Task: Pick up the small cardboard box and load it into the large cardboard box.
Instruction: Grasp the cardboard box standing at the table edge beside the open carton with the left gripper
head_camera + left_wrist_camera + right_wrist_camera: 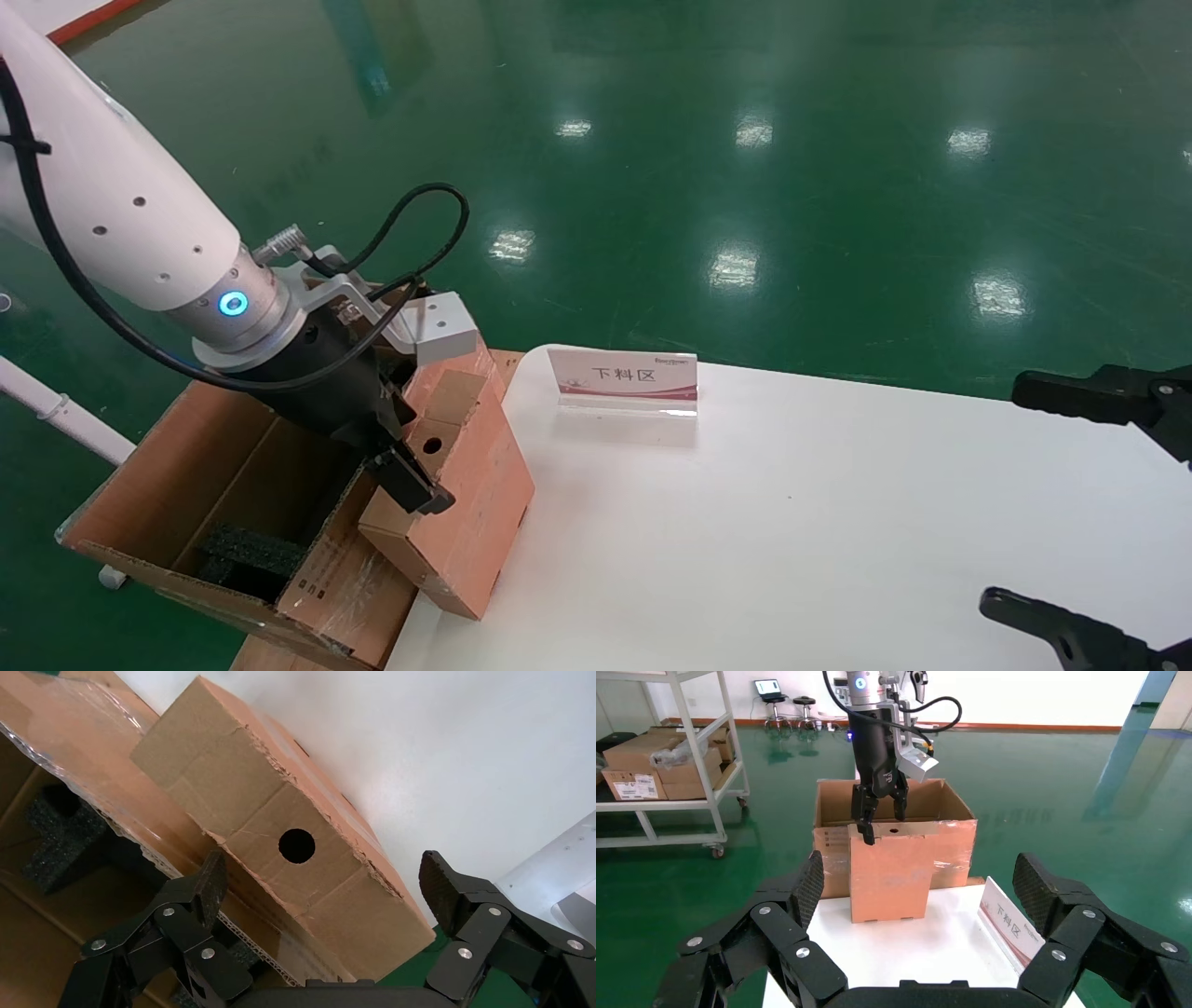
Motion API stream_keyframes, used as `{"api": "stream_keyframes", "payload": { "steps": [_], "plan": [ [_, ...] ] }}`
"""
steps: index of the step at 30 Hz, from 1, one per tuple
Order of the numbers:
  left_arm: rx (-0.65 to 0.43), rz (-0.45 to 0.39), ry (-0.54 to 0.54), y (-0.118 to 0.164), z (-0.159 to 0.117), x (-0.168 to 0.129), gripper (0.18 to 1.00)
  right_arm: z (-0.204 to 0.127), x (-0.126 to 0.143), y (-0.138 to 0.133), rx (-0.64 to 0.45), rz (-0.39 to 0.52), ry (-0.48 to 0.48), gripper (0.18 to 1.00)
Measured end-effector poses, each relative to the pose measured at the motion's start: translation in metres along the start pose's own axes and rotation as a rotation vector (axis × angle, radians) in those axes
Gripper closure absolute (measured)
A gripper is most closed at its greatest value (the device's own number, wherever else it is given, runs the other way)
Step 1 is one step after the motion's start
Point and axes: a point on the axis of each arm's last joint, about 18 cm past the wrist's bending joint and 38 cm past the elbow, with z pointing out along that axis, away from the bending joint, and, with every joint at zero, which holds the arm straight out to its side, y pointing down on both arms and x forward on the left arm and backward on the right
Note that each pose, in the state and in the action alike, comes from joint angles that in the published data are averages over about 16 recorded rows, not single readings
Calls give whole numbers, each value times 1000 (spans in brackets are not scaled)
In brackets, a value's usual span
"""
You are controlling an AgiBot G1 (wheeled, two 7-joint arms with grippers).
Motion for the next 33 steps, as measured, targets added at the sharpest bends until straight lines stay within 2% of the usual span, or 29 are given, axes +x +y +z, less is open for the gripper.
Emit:
{"api": "stream_keyframes", "payload": {
  "steps": [16,33],
  "plan": [
    [-31,-28,-11,2,17,0,183,0,0,0,0,0,0,178],
    [-32,-33,-17,3,19,-1,184,0,0,0,0,0,0,178]
  ]
}}
